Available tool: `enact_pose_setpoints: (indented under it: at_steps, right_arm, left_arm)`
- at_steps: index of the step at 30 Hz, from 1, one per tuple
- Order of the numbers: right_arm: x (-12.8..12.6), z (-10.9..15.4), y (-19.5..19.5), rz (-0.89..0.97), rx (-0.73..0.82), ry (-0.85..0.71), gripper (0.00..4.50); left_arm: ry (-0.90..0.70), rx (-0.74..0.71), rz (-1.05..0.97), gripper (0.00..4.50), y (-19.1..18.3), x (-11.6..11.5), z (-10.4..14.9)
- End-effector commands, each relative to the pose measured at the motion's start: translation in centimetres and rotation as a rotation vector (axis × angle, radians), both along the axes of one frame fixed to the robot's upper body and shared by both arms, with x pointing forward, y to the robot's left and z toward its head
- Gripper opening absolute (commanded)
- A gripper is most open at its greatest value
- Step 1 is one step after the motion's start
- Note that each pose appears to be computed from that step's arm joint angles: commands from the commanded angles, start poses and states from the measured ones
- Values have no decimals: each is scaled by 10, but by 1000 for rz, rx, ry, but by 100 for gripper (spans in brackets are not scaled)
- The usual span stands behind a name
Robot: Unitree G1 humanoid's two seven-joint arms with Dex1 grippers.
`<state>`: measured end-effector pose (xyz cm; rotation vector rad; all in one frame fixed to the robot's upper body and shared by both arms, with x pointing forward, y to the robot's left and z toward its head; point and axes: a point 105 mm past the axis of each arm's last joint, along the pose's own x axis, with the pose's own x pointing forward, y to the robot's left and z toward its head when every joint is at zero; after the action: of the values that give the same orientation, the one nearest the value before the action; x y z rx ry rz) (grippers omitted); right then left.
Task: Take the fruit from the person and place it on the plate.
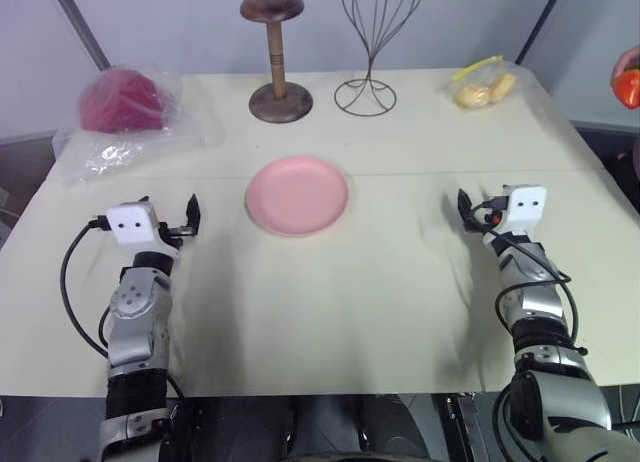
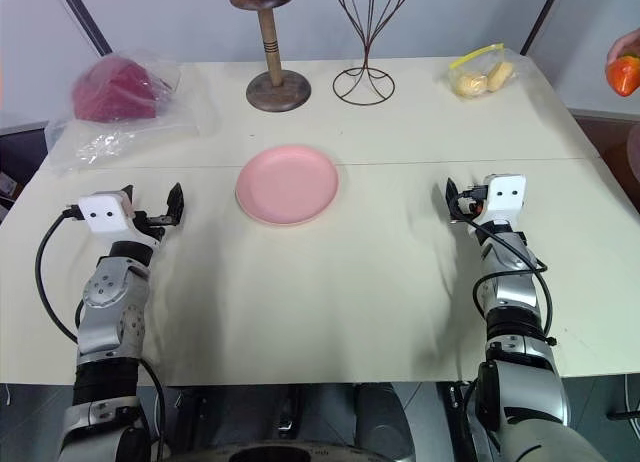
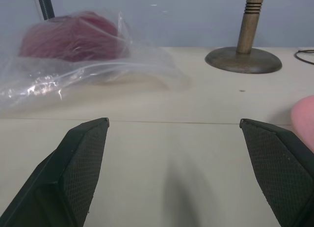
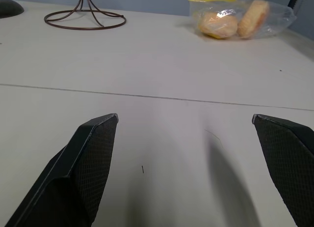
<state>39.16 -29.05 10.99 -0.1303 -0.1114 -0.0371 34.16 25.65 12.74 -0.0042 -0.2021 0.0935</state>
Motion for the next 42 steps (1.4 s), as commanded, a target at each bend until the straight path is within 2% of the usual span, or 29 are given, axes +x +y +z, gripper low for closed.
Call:
enact_pose_setpoints:
  at_steps: [1,14,23,27,34,42]
  right_arm:
    - [4,17,4,12,-9,-54,450]
    - [5,18,4,17,-12,-55,450]
    - [4,38,8,40,25,-141,450]
    - [5,37,10,55,31,-139,450]
    - [-2,38,32,203,48,-130,450]
    - [-2,40,29,171,38,-132,450]
  left_arm:
    - [-52,-1,-1,447,2,-2,15]
    - [-55,1,2,447,5,-2,15]
    - [-40,4,-7,447,4,-3,11]
    - [-21,8,-18,447,2,-3,7]
    - [-1,22,-128,447,-13,-7,5]
    - [-2,30,-129,447,-12,-5,7]
